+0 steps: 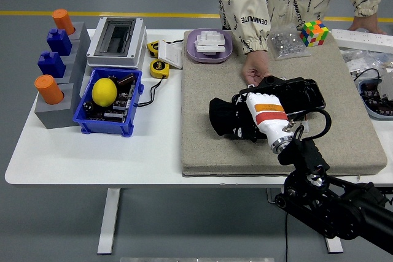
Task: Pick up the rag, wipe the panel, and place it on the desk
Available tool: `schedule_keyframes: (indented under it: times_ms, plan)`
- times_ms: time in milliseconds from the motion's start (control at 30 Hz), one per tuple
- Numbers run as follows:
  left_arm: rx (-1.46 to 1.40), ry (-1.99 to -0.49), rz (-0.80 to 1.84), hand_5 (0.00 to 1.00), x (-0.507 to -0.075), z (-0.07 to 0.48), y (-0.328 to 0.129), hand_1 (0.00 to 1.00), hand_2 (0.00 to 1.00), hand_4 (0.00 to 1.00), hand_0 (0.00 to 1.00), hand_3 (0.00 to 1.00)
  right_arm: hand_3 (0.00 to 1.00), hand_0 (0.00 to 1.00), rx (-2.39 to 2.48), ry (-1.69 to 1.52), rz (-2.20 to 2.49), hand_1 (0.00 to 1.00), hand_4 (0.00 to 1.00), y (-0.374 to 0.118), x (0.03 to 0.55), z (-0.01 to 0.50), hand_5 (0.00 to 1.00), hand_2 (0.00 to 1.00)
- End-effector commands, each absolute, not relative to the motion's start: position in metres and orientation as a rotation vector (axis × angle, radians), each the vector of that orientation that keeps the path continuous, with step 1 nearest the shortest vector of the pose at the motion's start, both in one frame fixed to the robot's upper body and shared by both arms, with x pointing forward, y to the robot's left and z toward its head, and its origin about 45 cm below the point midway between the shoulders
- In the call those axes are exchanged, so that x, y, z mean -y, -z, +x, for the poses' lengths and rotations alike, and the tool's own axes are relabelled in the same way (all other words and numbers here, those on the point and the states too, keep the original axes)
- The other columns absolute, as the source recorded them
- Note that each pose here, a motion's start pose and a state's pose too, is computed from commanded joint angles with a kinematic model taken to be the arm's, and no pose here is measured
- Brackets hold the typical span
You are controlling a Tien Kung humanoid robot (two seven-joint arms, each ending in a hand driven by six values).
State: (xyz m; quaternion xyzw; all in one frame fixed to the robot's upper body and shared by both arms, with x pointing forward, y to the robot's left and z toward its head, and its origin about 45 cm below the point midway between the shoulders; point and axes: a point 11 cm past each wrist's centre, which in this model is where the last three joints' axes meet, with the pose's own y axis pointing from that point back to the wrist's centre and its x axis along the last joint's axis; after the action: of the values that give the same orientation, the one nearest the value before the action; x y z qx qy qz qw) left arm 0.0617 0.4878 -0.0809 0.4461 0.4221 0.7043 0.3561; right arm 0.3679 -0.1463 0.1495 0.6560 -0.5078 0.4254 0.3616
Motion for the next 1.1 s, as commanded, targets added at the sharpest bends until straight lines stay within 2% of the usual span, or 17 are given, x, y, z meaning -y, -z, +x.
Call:
schedule_keyframes:
  times_ms: [467,1100]
  plan:
    - [-1.093,-1.823,1.146,0.441,-0.487,0.063,0.081,0.641,0.655,0.628,0.608,0.562,0.436,0.292,1.343,-1.096,1.649,0.389,0.969,-0.157,0.158,0.378,0.058,0.418]
    - [-1.094,-1.826,1.141,0.442,-0.487,0.063,0.081,0.642,0.655,0.629,0.609,0.562,0.435,0.291,1.416,-1.051,1.523,0.389,0.967,-0.164,0.200,0.402,0.057,0.419]
